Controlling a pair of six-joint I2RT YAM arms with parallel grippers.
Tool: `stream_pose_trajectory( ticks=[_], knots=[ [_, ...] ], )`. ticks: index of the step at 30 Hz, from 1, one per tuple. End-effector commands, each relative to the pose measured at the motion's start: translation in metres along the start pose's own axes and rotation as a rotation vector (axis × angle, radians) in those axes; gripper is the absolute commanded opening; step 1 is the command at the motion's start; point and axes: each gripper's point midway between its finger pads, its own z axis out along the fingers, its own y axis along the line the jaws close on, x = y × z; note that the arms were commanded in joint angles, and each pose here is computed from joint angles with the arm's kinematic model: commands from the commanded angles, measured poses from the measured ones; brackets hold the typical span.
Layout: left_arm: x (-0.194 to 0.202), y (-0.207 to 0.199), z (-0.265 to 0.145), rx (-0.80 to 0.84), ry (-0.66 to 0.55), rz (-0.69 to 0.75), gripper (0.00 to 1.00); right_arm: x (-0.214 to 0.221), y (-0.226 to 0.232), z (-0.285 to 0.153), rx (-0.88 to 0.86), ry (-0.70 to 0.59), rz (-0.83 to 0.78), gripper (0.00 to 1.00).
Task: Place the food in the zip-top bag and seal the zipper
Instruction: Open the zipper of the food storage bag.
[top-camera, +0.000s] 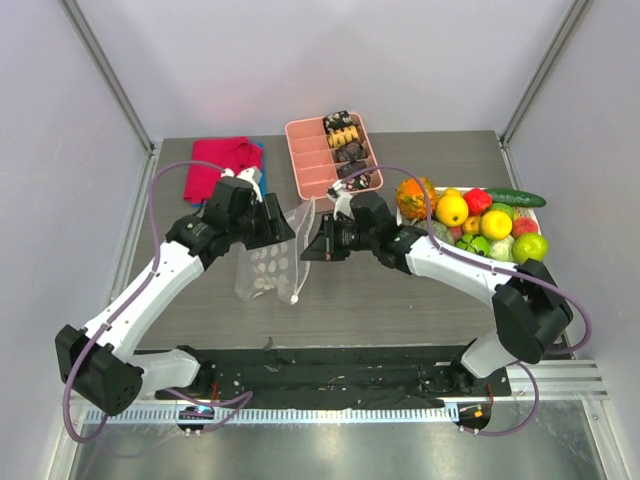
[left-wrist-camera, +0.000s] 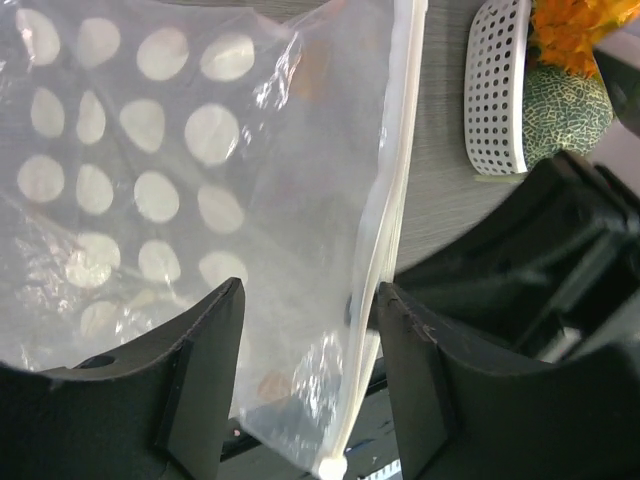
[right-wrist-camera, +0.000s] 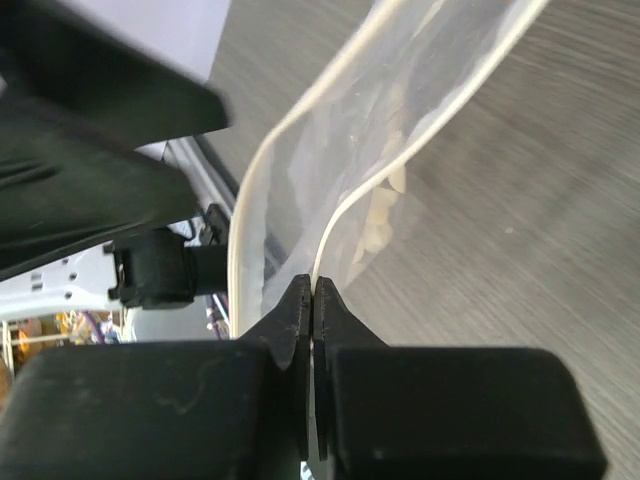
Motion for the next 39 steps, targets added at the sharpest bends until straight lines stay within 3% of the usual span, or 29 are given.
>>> stream_pose_trajectory(
  ticks=[1, 5, 11, 15, 19, 22, 23, 24, 31, 37, 39],
  knots=[
    [-0.008, -0.013, -0.003, 0.050, 0.001, 0.007, 0.59, -0.013, 0.034, -0.011, -0.075, -0.055, -0.125, 0.01],
    [-0.008, -0.024, -0.002, 0.089, -0.009, 0.019, 0.59, -0.012, 0.039, -0.008, -0.089, -0.045, -0.132, 0.01],
    [0.005, -0.016, 0.011, 0.039, 0.040, 0.044, 0.49, -0.016, 0.047, -0.009, -0.103, -0.054, -0.133, 0.01],
    [0.015, -0.010, 0.013, 0.020, 0.070, 0.063, 0.55, -0.017, 0.046, -0.008, -0.097, -0.055, -0.114, 0.01],
    [0.019, -0.012, 0.014, 0.022, 0.061, 0.098, 0.54, -0.018, 0.050, -0.007, -0.114, -0.057, -0.099, 0.01],
    [0.017, -0.009, 0.013, 0.009, 0.054, 0.137, 0.27, -0.018, 0.051, -0.008, -0.115, -0.058, -0.104, 0.01],
    [0.018, -0.004, 0.009, -0.012, 0.065, 0.149, 0.09, -0.018, 0.044, -0.011, -0.093, -0.053, -0.100, 0.01],
    [0.013, -0.004, 0.005, -0.013, 0.058, 0.160, 0.01, -0.019, 0.039, -0.013, -0.079, -0.054, -0.099, 0.01],
    [0.021, 0.038, -0.022, -0.029, 0.188, 0.038, 0.00, -0.014, -0.051, -0.044, 0.135, -0.051, 0.017, 0.01],
    [0.017, 0.049, -0.035, -0.026, 0.192, -0.006, 0.00, -0.005, -0.063, -0.048, 0.151, 0.006, -0.015, 0.02],
    [0.012, 0.034, -0.039, 0.034, 0.190, -0.020, 0.00, -0.008, -0.050, -0.049, 0.097, 0.009, -0.039, 0.21]
  ],
)
